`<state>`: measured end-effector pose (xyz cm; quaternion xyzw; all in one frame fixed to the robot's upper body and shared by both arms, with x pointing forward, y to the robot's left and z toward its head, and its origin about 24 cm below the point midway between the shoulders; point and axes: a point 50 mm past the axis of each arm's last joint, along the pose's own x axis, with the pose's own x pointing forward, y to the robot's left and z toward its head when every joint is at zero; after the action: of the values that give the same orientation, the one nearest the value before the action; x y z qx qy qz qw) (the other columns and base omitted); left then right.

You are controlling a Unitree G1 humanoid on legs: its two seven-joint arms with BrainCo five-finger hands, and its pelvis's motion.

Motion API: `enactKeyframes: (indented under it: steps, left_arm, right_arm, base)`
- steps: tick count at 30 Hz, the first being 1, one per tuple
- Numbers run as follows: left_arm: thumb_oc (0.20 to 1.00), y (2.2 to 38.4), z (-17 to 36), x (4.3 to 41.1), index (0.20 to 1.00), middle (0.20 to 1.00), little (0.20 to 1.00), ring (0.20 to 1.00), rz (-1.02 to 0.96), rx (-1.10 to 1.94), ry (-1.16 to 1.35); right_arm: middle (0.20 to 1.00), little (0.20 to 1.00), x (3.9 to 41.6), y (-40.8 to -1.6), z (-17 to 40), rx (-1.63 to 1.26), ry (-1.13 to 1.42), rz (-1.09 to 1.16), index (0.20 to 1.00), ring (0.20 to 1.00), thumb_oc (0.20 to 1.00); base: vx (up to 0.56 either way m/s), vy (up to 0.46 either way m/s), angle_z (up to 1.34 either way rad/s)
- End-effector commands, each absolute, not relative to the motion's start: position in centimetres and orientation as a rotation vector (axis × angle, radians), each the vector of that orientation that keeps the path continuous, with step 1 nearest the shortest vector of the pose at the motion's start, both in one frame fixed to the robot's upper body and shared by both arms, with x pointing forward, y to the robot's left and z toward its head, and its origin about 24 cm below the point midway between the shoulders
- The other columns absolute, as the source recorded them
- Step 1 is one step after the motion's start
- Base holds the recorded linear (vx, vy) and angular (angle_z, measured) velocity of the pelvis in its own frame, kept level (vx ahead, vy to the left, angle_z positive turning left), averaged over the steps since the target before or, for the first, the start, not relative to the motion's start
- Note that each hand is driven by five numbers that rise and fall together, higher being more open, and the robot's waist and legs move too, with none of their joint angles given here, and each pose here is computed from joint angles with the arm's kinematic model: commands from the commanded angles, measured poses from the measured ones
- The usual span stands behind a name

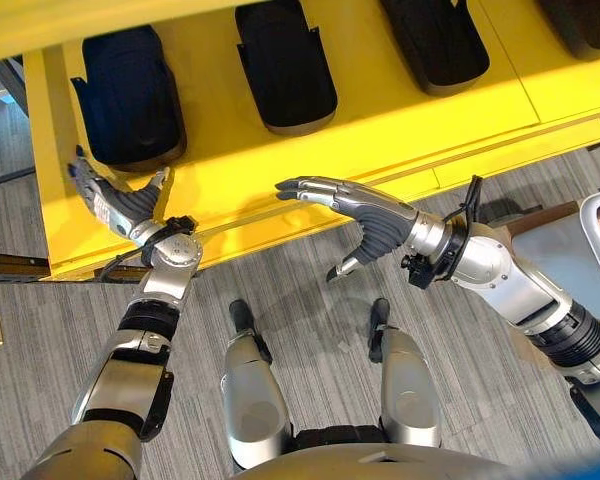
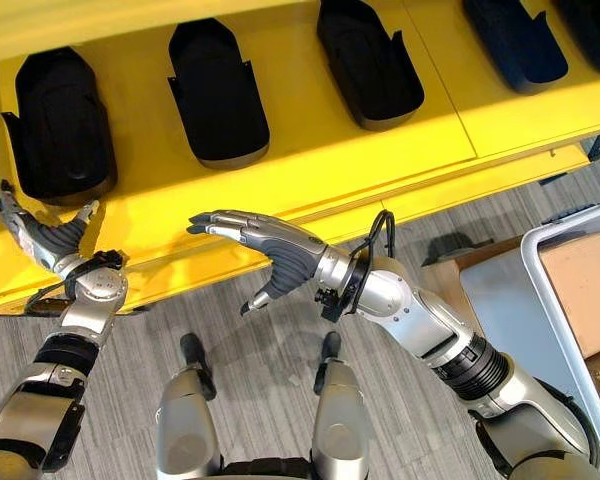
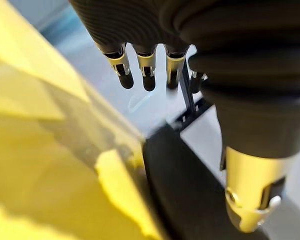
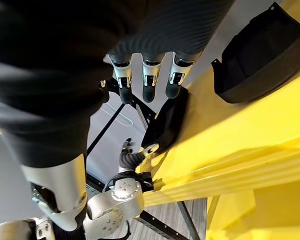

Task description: Move parts from the plastic box to the shelf.

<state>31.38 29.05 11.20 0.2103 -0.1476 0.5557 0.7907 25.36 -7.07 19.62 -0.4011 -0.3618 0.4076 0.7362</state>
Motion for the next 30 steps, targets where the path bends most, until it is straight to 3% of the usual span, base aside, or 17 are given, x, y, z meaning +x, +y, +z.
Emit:
enactKeyframes:
  steps: [1, 10, 15, 20, 23, 30]
  left_arm:
    - [1.0, 29.4, 12.6, 30.6, 1.0, 1.0, 1.0, 1.0, 1.295, 0.484, -0.451]
    - [1.0, 29.4, 13.6, 30.7, 1.0, 1.0, 1.0, 1.0, 1.274, 0.47, -0.507]
    - [1.0, 27.9, 15.0, 30.4, 1.0, 1.0, 1.0, 1.0, 1.193, 0.349, -0.657]
    - [1.0, 23.8, 14.4, 28.5, 1.0, 1.0, 1.0, 1.0, 0.842, 0.162, -0.741]
    - [1.0, 22.8, 12.3, 27.4, 1.0, 1.0, 1.0, 1.0, 0.576, -0.134, -0.575]
    - [1.0, 22.6, 7.7, 23.0, 1.0, 1.0, 1.0, 1.0, 0.161, -0.399, -0.381]
  right_arm:
    - [1.0, 1.0, 23.8, -6.1, 20.9, -0.781, -0.938, 0.871, 1.0, 1.0, 1.0]
    - [1.0, 1.0, 24.3, -6.0, 21.1, -0.775, -0.933, 0.82, 1.0, 1.0, 1.0]
    - [1.0, 1.0, 24.3, -6.7, 20.7, -0.718, -0.942, 0.746, 1.0, 1.0, 1.0]
    - [1.0, 1.0, 24.1, -8.3, 19.5, -0.615, -0.896, 0.629, 1.0, 1.0, 1.0]
    - [1.0, 1.0, 24.1, -9.6, 18.5, -0.579, -0.851, 0.542, 1.0, 1.0, 1.0]
    - [1.0, 1.0, 24.1, -13.9, 15.5, -0.491, -0.685, 0.377, 1.0, 1.0, 1.0]
  base:
    - [0.02, -0.05, 0.02]
    - [0.01, -0.013, 0.04]
    - [0.03, -0.021, 0.0]
    - [0.07, -0.039, 0.06]
    - [0.05, 0.0, 0.06]
    - [0.05, -0.04, 0.07]
